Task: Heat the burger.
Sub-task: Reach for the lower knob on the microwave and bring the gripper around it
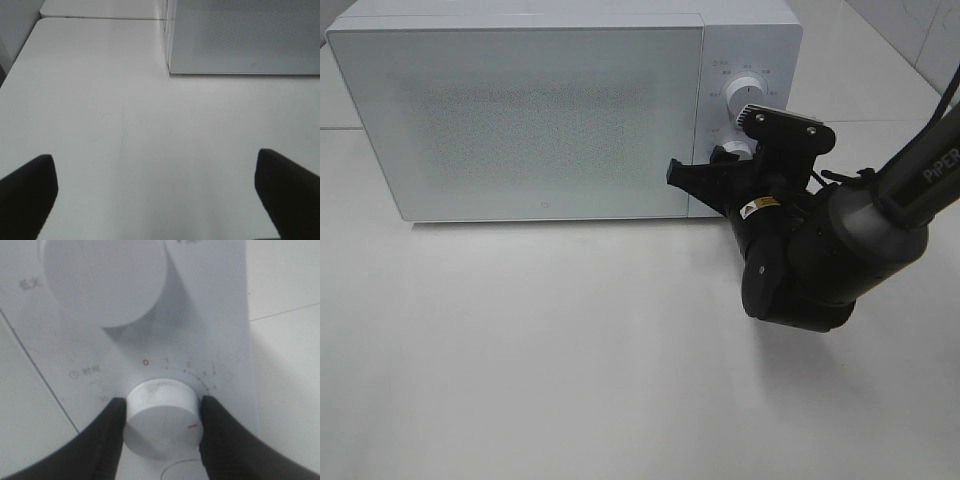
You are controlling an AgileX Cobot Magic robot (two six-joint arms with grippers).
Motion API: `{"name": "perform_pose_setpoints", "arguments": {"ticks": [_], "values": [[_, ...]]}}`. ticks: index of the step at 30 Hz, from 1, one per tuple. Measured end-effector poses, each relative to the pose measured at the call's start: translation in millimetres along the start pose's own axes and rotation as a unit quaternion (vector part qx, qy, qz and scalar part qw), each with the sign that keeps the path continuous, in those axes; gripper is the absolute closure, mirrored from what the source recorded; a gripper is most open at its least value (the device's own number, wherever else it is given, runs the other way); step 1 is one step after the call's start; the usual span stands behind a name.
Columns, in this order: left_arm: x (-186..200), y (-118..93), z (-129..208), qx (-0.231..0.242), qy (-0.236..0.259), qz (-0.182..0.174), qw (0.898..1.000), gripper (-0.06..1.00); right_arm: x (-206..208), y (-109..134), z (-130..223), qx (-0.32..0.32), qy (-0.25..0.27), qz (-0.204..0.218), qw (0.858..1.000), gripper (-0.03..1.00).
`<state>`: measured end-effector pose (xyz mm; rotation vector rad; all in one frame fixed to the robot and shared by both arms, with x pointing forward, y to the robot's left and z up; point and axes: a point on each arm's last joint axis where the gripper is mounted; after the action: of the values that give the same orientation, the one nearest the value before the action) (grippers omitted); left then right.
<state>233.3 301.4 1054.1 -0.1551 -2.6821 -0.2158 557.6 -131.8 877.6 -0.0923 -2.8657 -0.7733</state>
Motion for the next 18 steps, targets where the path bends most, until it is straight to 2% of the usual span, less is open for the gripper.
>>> {"name": "perform_pose_setpoints", "arguments": {"ticks": [2, 5, 7, 8, 10, 11, 13, 14, 16, 17, 18], "values": [[0.0, 0.0, 0.0, 0.000, 0.000, 0.000, 1.000, -0.05, 0.3, 0.0, 0.1, -0.082, 0.002, -0.008, 0.997, 0.54], [0.0, 0.0, 0.0, 0.000, 0.000, 0.000, 1.000, -0.05, 0.7, -0.3, 0.3, -0.105, 0.003, -0.008, 0.994, 0.54], [0.0, 0.0, 0.0, 0.000, 0.000, 0.000, 1.000, -0.05, 0.6, 0.0, 0.7, -0.171, 0.006, -0.012, 0.985, 0.54], [0.0, 0.0, 0.0, 0.000, 0.000, 0.000, 1.000, -0.05, 0.6, 0.0, 0.7, -0.171, 0.006, -0.012, 0.985, 0.54], [0.0, 0.0, 0.0, 0.000, 0.000, 0.000, 1.000, -0.05, 0.8, 0.3, 1.0, -0.242, 0.008, -0.014, 0.970, 0.54], [0.0, 0.0, 0.0, 0.000, 0.000, 0.000, 1.000, -0.05, 0.8, 0.3, 1.0, -0.242, 0.008, -0.014, 0.970, 0.54], [0.0, 0.0, 0.0, 0.000, 0.000, 0.000, 1.000, -0.05, 1.3, -0.3, 1.3, -0.309, 0.012, -0.017, 0.951, 0.54], [0.0, 0.0, 0.0, 0.000, 0.000, 0.000, 1.000, -0.05, 1.3, -0.3, 1.3, -0.309, 0.012, -0.017, 0.951, 0.54], [0.0, 0.0, 0.0, 0.000, 0.000, 0.000, 1.000, -0.05, 1.4, -0.9, 1.1, -0.391, 0.015, -0.018, 0.920, 0.53], [0.0, 0.0, 0.0, 0.000, 0.000, 0.000, 1.000, -0.05, 1.4, -0.9, 1.1, -0.391, 0.015, -0.018, 0.920, 0.53], [0.0, 0.0, 0.0, 0.000, 0.000, 0.000, 1.000, -0.05, 1.4, -0.8, 0.9, -0.409, 0.015, -0.019, 0.912, 0.53]]}}
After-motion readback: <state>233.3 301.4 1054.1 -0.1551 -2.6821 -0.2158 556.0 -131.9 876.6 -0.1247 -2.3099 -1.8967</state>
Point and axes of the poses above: a point on each arm's last joint axis where the gripper is mounted, x pointing back along that axis away from the gripper, y along the wrist's bending axis when the last joint is at zero, z = x × y, and after that the axes turned 11 degrees about -x, right-handed
